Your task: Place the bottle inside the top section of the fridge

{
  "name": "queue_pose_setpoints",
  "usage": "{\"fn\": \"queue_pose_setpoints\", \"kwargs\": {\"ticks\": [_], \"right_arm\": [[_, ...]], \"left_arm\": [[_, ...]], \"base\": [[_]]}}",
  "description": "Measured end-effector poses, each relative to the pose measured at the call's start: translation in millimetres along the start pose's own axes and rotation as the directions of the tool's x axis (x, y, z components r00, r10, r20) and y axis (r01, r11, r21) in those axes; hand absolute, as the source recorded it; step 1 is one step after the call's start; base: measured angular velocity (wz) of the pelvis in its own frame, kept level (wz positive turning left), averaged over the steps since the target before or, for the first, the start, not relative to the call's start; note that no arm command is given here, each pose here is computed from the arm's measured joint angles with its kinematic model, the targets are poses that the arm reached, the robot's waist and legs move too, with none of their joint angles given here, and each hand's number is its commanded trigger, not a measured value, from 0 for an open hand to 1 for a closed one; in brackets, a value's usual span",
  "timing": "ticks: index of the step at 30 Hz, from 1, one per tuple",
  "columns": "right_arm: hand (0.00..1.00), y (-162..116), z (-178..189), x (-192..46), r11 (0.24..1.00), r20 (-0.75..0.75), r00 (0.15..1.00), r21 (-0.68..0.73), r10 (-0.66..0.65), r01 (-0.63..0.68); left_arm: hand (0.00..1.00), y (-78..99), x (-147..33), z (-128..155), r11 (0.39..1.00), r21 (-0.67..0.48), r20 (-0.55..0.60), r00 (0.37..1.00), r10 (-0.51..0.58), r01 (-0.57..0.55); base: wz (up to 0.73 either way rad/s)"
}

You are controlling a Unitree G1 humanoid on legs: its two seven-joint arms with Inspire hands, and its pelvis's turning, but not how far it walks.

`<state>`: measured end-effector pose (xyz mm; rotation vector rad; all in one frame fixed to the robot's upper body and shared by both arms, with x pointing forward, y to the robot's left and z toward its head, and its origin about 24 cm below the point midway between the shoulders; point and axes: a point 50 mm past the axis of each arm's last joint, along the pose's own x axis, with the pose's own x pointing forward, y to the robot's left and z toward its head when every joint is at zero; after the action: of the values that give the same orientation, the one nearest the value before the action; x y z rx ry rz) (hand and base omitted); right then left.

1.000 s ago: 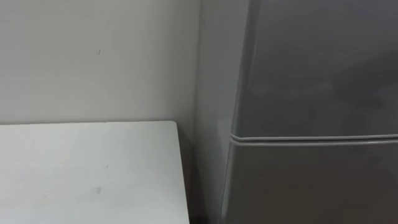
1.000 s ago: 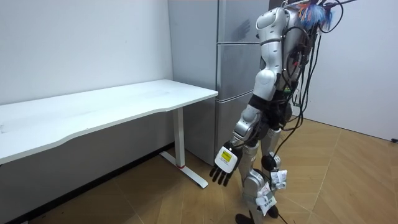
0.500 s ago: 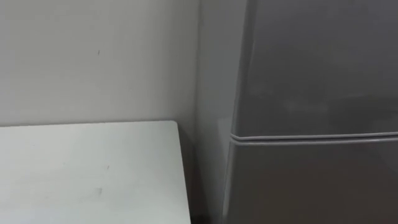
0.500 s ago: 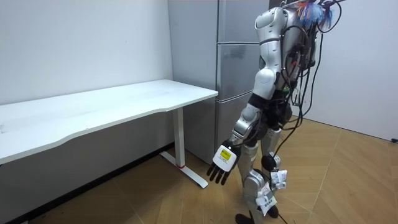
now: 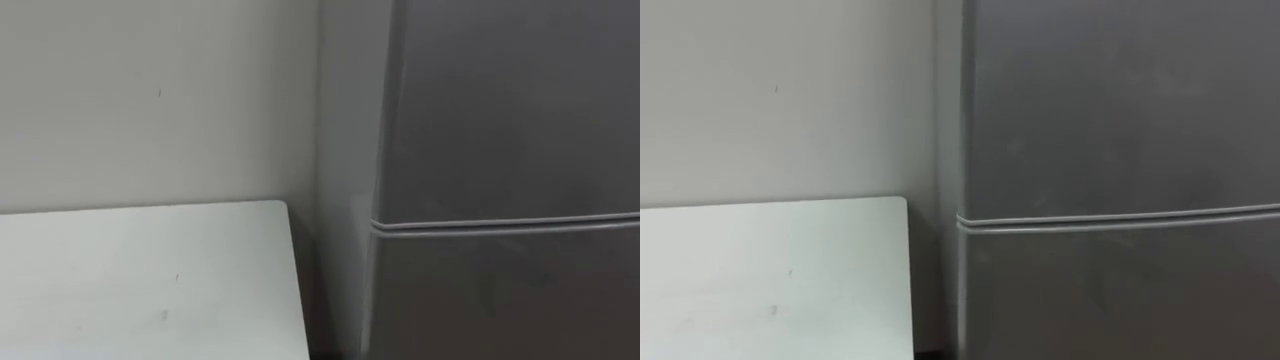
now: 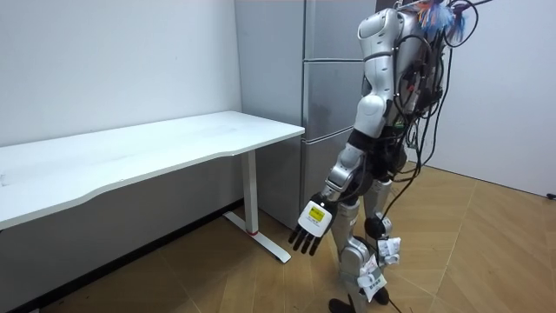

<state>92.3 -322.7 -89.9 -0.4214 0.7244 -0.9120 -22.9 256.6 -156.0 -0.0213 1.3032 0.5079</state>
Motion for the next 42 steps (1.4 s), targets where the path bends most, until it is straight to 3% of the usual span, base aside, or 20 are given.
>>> {"fn": "queue_pose_setpoints", "kwargs": {"ticks": [6, 15, 32, 42], "right_arm": [[0.0, 8, -38, -12, 0.988, -0.128, 0.988, -0.119, 0.083, -0.098], [0.0, 10, -69, -26, 0.972, -0.252, 0.959, -0.16, 0.13, -0.174], [0.0, 33, -89, -51, 0.94, -0.385, 0.866, 0.019, 0.32, -0.339], [0.0, 53, -93, -64, 0.828, -0.415, 0.722, 0.18, 0.553, -0.531]], "left_arm": [[0.0, -1.6, 0.6, -1, 1.0, -0.019, -0.008, 1.0, 0.0, 0.0], [0.0, -2.7, 0.4, -4, 1.0, 0.009, -0.012, 1.0, -0.003, 0.003], [0.0, -14.3, 3.7, 12, 0.996, 0.079, 0.041, 0.999, -0.031, 0.028], [0.0, -28.8, 3.8, 15, 0.989, 0.124, 0.044, 0.995, -0.088, 0.082]], "base": [[0.0], [0.0], [0.0], [0.01]]}}
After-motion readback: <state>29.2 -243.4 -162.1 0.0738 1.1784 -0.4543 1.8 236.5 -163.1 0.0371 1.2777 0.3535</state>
